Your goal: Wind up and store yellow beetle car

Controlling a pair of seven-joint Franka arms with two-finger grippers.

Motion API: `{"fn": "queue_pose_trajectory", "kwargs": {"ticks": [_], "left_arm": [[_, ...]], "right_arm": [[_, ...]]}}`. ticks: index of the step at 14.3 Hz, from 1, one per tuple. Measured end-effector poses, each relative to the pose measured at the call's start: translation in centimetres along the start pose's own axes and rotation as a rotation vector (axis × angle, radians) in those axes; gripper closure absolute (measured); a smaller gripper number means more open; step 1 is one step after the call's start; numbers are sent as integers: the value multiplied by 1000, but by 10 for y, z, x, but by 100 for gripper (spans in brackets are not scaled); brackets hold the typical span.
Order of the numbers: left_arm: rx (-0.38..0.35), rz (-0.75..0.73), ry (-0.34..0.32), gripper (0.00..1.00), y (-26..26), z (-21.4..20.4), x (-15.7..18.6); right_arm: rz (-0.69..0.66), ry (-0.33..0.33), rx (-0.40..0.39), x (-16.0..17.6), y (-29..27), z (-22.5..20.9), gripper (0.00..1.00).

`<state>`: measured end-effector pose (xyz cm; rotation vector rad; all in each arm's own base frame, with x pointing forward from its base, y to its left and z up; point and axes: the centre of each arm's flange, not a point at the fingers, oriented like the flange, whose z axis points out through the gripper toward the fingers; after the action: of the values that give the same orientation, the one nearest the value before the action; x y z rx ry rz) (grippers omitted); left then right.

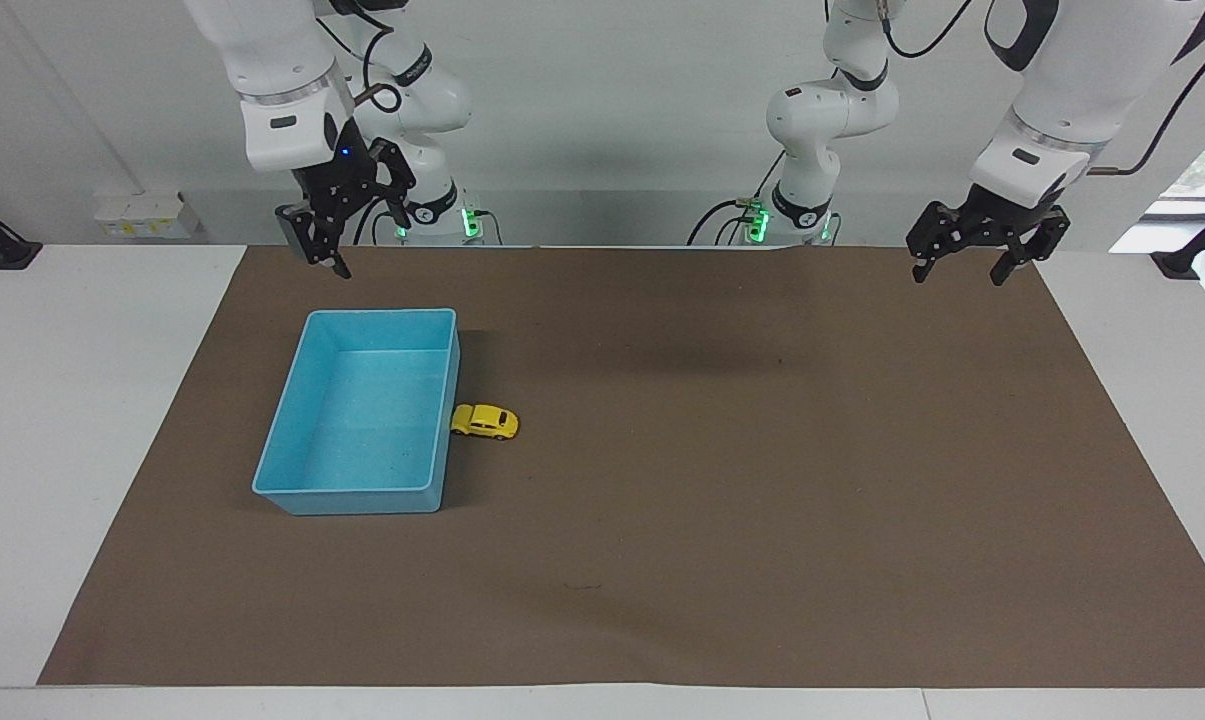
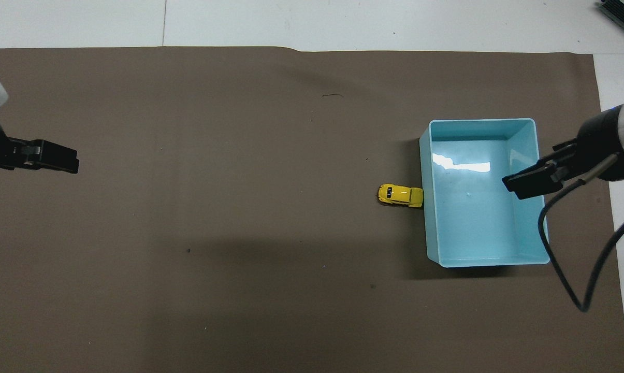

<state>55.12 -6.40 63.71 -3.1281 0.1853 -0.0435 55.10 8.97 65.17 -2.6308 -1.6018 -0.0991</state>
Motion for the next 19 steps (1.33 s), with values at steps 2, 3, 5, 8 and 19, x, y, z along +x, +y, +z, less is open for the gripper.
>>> {"fn": "queue_pose_trajectory", "kwargs": {"ticks": [2,3,5,8,19], "left_arm": [[0,0,0,0,0,0,0],[0,1,0,0,0,0,0],[0,2,0,0,1,0,0],[0,3,1,0,2,0,0],[-4,9,-41,0,5,3,-4]], "right_arm": [[-131,6,-4,15,-5,17,0],[-186,11,-9,25,-9,28,0],[-278,17,-9,45,-15,53,0],[-355,8,24,64,-14,91,0],[-454,-49,69,66,-44,247,0]]}}
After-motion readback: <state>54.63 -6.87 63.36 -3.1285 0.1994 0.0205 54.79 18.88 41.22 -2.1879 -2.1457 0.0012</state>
